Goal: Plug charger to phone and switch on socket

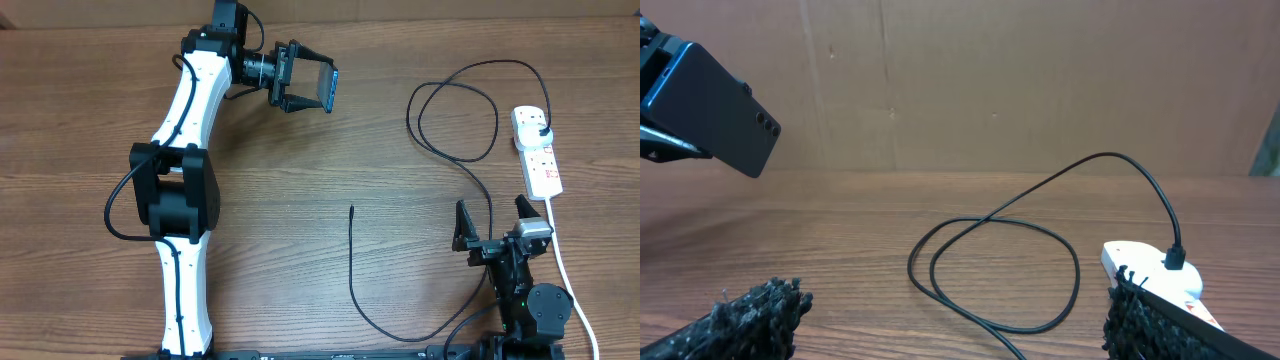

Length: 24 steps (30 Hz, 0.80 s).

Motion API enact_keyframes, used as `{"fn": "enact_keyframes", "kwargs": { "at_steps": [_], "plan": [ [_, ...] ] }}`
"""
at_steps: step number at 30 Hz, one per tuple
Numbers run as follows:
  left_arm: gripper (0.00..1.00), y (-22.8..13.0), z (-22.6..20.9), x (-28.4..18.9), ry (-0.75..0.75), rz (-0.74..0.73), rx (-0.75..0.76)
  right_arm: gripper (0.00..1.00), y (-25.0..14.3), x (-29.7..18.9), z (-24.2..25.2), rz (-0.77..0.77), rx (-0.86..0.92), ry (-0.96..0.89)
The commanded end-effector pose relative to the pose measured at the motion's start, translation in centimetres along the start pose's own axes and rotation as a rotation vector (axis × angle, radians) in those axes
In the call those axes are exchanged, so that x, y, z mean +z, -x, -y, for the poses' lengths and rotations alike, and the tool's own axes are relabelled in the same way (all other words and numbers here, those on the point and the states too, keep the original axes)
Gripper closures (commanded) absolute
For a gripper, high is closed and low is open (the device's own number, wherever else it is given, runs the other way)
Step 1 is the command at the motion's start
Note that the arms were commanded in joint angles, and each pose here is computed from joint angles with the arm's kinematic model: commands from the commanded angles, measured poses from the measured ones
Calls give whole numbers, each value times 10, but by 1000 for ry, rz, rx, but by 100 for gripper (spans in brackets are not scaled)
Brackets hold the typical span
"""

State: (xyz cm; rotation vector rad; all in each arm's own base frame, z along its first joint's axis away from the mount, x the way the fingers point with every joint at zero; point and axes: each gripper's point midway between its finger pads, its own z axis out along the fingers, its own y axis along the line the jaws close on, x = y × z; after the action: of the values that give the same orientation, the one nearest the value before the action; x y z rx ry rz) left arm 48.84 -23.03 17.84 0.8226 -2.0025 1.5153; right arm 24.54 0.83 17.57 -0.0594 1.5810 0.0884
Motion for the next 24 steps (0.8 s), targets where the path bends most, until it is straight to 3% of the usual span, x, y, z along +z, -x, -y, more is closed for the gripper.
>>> {"fn": "enact_keyframes", "kwargs": {
  "at_steps": [1, 24],
  "plan": [
    [96, -16, 16, -7, -41, -56, 31, 0, -2, 0, 1, 4, -5, -5],
    [96, -20, 17, -7, -52, -82, 50, 0, -2, 0, 1, 4, -5, -5]
  ]
}}
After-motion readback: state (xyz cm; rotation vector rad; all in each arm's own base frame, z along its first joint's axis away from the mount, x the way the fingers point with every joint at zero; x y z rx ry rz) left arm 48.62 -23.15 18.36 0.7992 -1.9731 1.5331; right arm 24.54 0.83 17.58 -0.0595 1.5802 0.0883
